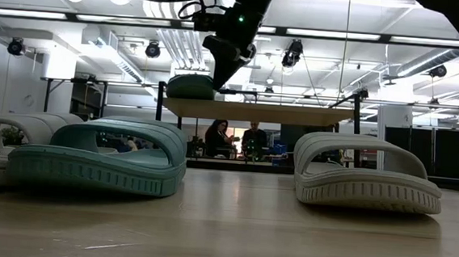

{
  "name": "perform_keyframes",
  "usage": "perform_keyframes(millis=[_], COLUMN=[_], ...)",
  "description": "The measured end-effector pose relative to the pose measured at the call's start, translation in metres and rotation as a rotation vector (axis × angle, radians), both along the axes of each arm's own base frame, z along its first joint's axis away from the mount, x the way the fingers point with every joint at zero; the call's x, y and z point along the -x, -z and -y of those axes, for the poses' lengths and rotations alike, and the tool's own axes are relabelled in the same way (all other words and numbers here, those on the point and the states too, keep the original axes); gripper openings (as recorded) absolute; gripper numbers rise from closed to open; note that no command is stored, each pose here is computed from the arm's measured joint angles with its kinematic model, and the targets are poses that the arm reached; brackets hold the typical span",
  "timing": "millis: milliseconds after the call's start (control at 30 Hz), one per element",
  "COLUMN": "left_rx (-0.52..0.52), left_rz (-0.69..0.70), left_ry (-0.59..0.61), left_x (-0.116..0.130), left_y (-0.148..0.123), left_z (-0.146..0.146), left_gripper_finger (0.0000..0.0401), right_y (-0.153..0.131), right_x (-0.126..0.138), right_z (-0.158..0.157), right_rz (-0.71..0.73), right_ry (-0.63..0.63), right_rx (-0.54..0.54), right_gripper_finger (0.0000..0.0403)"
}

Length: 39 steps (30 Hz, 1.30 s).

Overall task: Pick and place slides into the shelf
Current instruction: Put the right green slide on the shelf

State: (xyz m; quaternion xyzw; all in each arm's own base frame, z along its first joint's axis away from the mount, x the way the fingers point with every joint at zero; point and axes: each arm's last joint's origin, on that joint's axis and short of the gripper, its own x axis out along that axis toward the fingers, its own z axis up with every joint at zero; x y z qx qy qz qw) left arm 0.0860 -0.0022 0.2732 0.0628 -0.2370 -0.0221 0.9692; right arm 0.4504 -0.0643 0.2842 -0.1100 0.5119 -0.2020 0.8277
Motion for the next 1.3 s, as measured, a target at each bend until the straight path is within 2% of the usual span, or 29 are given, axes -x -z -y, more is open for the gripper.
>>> perform_keyframes(millis=[200,400,633,800,1100,1300], left_rx=[0.0,0.0,0.0,0.0,0.0,-0.005], left_rz=[0.0,0.0,0.0,0.0,0.0,0.001], left_ry=[0.0,0.0,0.0,0.0,0.0,-0.003], left_x=[0.0,0.0,0.0,0.0,0.0,0.0], left_y=[0.0,0.0,0.0,0.0,0.0,0.0], left_z=[0.0,0.0,0.0,0.0,0.0,0.0], left_gripper_finger=[0.0208,0.0208,0.0208,0.0208,0.0208,0.0208], right_y=[0.001,0.002,0.004,0.003,-0.002,-0.005], right_x=[-0.001,0.001,0.008,0.009,0.008,0.006], right_z=[-0.001,-0.002,0.004,0.013,0.049,0.066], right_rz=[0.007,-0.012,-0.101,-0.092,-0.001,0.085], right_ry=[-0.029,-0.033,0.008,0.063,0.131,0.108], right_rx=[-0.058,-0.06,0.014,0.072,0.102,0.019], right_gripper_finger=[0.0009,0.0009,0.0009,0.0009,0.0009,0.0009])
